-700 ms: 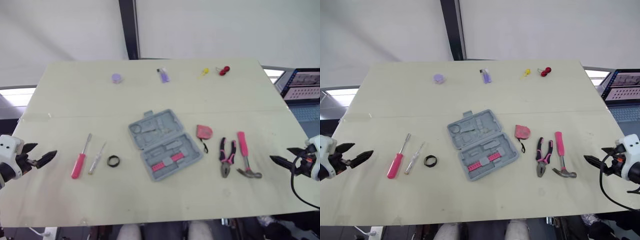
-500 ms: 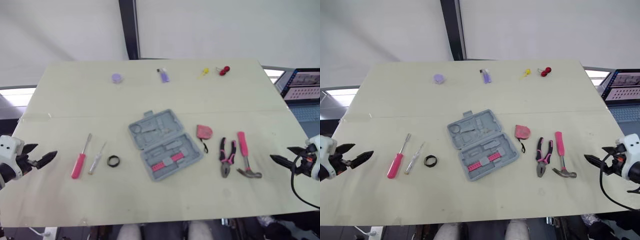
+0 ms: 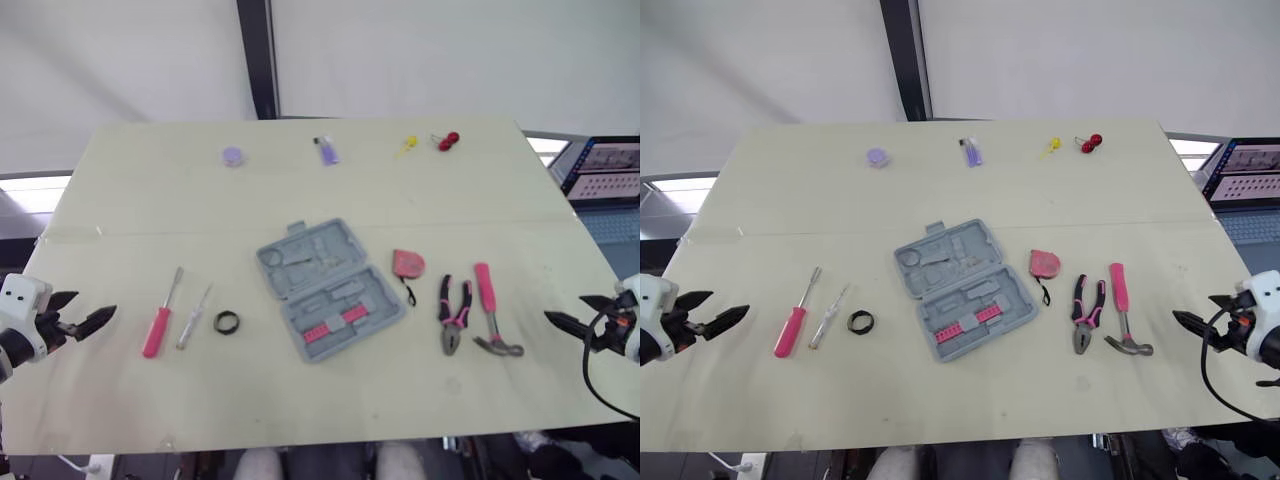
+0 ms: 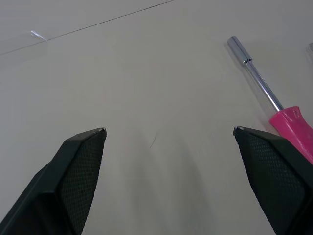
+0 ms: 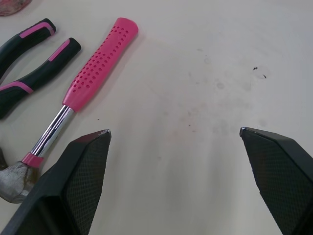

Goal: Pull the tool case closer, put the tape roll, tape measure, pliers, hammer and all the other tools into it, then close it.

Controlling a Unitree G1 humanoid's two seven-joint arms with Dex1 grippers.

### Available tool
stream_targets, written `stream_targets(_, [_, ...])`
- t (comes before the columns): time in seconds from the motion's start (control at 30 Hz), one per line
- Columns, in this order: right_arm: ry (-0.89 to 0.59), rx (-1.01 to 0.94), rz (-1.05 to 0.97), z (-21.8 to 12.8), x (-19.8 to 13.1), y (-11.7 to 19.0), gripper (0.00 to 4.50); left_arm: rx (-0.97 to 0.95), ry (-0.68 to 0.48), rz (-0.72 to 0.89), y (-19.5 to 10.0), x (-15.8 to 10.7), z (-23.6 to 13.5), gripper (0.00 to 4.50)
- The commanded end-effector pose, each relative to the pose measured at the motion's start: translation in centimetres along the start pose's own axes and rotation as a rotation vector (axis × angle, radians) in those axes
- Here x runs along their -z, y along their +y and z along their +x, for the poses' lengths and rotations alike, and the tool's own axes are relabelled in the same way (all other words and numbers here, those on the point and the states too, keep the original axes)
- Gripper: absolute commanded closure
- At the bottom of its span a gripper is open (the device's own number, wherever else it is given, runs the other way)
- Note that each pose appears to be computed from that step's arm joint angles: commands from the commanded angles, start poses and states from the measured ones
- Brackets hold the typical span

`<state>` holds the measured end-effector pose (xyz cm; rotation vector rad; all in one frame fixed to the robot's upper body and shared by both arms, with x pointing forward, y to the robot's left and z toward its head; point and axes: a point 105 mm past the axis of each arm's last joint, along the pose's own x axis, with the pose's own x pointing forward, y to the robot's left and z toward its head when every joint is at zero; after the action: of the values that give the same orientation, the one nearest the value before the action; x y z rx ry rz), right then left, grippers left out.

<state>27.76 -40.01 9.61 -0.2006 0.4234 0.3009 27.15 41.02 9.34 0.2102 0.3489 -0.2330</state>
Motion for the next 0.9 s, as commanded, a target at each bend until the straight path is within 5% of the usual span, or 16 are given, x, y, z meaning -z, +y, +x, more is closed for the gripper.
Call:
stream_targets(0.03, [-0.013, 0.007, -0.022, -0.4, -0.6, -0.4, 0.00, -0.019, 0.003, 0.011, 0.5, -0.2, -0.4, 0.03])
stream_targets(0.23, [-0.046, 0.003, -0.026, 0.1, -1.5, -0.5, 0.00, 0.029, 0.011, -0.010, -0.5, -0.2, 0.2, 0.03])
stream_targets(0.33, [-0.139, -0.072, -0.056, 0.9, -4.7, 1.0, 0.00, 0.114, -0.037, 0.007, -2.8, -2.2, 1.6, 0.03])
stream_targets(0.57, [-0.247, -0.329, -0.201, 4.4, -11.8, 8.8, 0.00, 0.476, -0.099, 0.009, -13.7, -7.9, 4.4, 0.03])
stream_targets(0.8, [-0.193, -0.473, -0.386, 9.8, -14.0, 15.2, 0.00, 0.565, -0.087, 0.066, -20.4, -9.3, 7.6, 0.03])
stream_targets(0.9, [-0.149, -0.503, -0.443, 12.2, -13.9, 16.7, 1.48, 0.601, -0.076, 0.076, -22.5, -9.2, 8.3, 1.43])
